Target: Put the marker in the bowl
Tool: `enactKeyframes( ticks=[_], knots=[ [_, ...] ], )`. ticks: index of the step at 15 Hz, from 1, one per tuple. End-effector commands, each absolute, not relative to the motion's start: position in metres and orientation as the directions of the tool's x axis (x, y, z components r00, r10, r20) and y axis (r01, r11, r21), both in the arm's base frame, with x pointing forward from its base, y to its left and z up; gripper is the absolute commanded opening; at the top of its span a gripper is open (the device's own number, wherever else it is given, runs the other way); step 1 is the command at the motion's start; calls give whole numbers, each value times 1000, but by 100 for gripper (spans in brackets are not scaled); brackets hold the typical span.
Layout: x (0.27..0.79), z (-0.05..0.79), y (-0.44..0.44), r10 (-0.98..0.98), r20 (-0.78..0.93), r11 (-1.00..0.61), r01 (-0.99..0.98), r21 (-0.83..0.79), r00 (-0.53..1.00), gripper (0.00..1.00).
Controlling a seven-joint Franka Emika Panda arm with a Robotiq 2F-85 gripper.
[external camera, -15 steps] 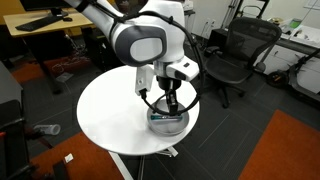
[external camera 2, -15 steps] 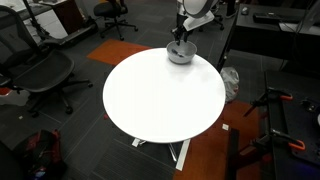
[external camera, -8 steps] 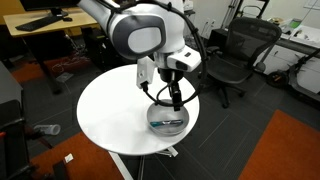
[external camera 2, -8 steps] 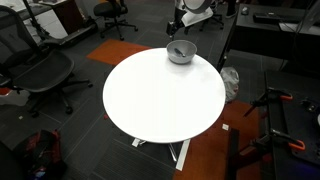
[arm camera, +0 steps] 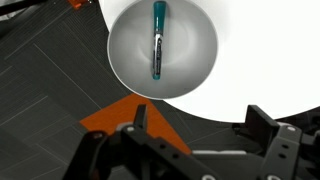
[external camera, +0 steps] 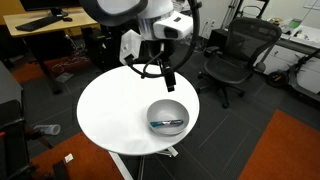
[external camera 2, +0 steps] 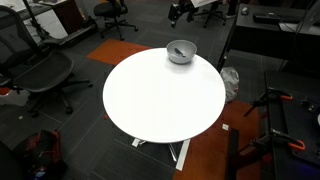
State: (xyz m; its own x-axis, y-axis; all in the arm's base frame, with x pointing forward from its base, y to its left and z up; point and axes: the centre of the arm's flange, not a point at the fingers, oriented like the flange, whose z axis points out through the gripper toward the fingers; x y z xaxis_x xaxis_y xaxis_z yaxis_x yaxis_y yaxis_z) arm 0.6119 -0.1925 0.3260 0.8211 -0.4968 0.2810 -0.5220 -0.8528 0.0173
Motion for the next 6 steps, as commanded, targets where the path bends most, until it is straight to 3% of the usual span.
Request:
enactKeyframes(
  ticks=[1, 2, 6],
  knots=[
    [581, 354, -176, -465, 266, -875, -484, 6, 844, 100],
    [603, 339, -186, -484, 283, -862, -507, 10, 828, 100],
    [601, 338, -187, -484, 280, -862, -507, 11, 829, 100]
  ],
)
